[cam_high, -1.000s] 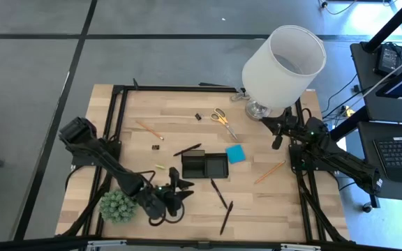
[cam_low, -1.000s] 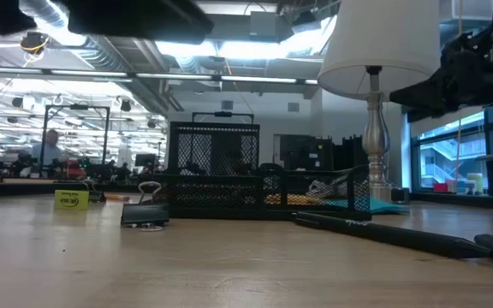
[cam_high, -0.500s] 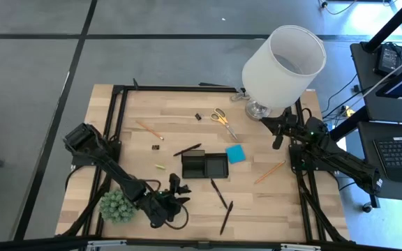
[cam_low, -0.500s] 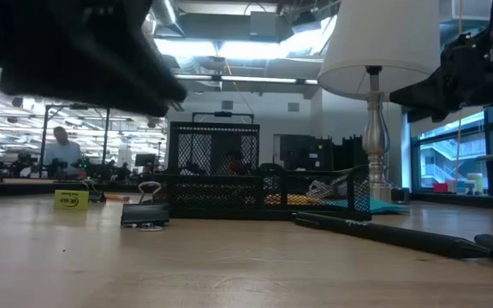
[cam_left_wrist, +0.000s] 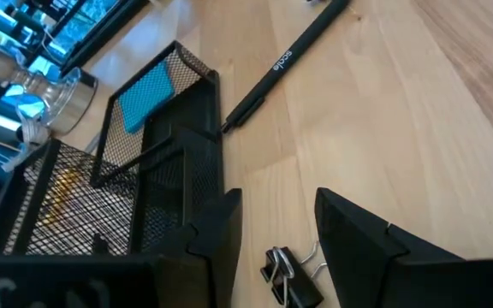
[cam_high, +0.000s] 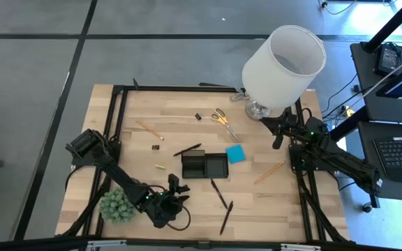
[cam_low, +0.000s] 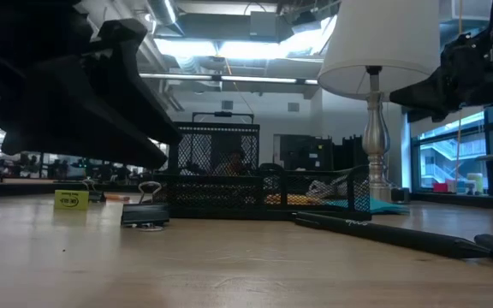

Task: Pick and place office supplies into organizer
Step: Put the bottom black binder clip into the desk organizer

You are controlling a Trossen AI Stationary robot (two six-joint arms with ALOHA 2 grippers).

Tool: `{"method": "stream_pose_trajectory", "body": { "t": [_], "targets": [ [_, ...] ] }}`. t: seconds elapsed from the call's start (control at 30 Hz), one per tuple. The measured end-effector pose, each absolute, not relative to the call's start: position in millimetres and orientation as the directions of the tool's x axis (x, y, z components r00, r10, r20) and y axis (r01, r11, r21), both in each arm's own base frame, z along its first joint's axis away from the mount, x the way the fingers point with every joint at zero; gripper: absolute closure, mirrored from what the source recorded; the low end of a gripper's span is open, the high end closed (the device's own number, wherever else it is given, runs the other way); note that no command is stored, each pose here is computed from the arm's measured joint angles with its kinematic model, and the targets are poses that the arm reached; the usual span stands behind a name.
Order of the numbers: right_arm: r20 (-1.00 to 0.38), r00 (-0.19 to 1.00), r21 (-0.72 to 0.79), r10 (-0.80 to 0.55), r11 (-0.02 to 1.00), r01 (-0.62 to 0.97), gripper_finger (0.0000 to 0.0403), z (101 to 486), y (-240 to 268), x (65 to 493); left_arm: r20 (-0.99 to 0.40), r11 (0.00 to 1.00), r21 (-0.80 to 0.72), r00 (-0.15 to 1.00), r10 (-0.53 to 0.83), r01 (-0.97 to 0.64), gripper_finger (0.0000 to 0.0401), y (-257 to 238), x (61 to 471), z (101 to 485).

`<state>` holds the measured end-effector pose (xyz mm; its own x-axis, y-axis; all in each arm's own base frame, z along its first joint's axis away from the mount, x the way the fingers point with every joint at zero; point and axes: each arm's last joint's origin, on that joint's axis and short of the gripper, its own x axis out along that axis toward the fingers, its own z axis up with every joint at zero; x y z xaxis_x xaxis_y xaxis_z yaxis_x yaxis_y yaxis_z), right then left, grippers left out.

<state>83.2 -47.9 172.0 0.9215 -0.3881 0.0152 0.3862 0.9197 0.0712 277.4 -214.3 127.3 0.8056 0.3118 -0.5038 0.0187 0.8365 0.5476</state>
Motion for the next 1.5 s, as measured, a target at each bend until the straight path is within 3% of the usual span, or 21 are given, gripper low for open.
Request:
{"method": "stream_pose_trajectory", "body": {
  "t": [0.63,1.5],
  "targets": [
    [0.015,0.921,0.070,-0.389,0.919,0.387,0.0345,172,-48,83,-0.550,0.839,0.544,0.753,0.361,-0.004,0.0258,-208,278,104],
    [0.015,0.921,0.067,-0.389,0.920,0.387,0.0345,172,-48,83,-0.592,0.857,0.514,0.710,0.383,-0.034,0.0258,-201,277,100]
  ]
}}
